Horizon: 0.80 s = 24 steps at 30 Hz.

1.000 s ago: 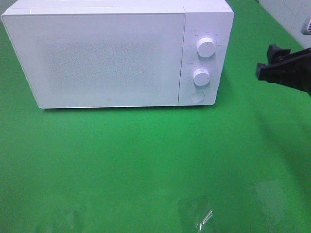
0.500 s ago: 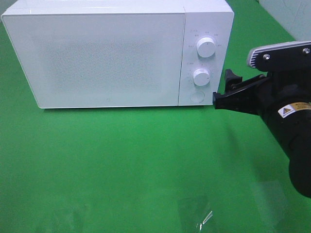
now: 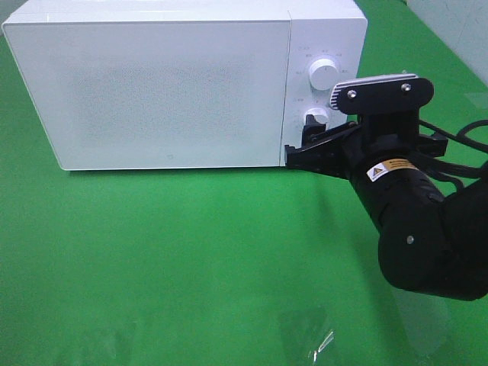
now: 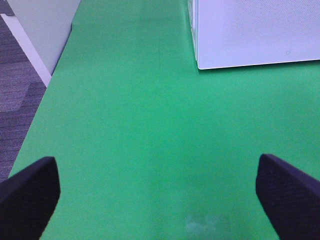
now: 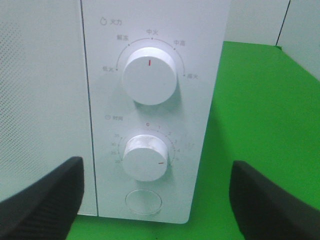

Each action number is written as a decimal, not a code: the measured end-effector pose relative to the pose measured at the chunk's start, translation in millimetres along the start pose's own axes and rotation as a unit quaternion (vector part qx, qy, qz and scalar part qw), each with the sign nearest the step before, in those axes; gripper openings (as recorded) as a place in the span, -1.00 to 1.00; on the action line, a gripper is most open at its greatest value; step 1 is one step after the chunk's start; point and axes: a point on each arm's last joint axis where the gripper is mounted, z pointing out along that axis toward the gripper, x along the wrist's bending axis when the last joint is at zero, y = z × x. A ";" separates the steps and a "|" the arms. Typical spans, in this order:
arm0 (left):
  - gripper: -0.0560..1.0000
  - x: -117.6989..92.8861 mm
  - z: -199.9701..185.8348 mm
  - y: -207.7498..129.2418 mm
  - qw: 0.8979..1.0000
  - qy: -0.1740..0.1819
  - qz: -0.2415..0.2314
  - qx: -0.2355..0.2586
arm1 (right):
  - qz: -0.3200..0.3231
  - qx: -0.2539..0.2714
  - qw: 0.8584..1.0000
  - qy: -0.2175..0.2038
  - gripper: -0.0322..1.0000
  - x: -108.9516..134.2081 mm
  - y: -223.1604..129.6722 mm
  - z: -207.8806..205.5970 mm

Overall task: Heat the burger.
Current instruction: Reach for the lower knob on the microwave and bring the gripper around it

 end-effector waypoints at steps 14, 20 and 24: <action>0.98 0.0 0.0 0.0 1.000 0.000 0.000 0.000 | 0.013 -0.001 1.000 0.001 0.54 7.4 -15.2 34.5; 0.98 0.0 0.0 0.0 1.000 0.000 0.000 0.000 | 0.014 -0.001 1.000 0.002 0.54 15.7 -22.7 47.6; 0.98 0.0 0.0 0.0 1.000 0.000 0.000 0.000 | 0.013 -0.003 1.000 0.008 0.54 19.7 -26.0 54.2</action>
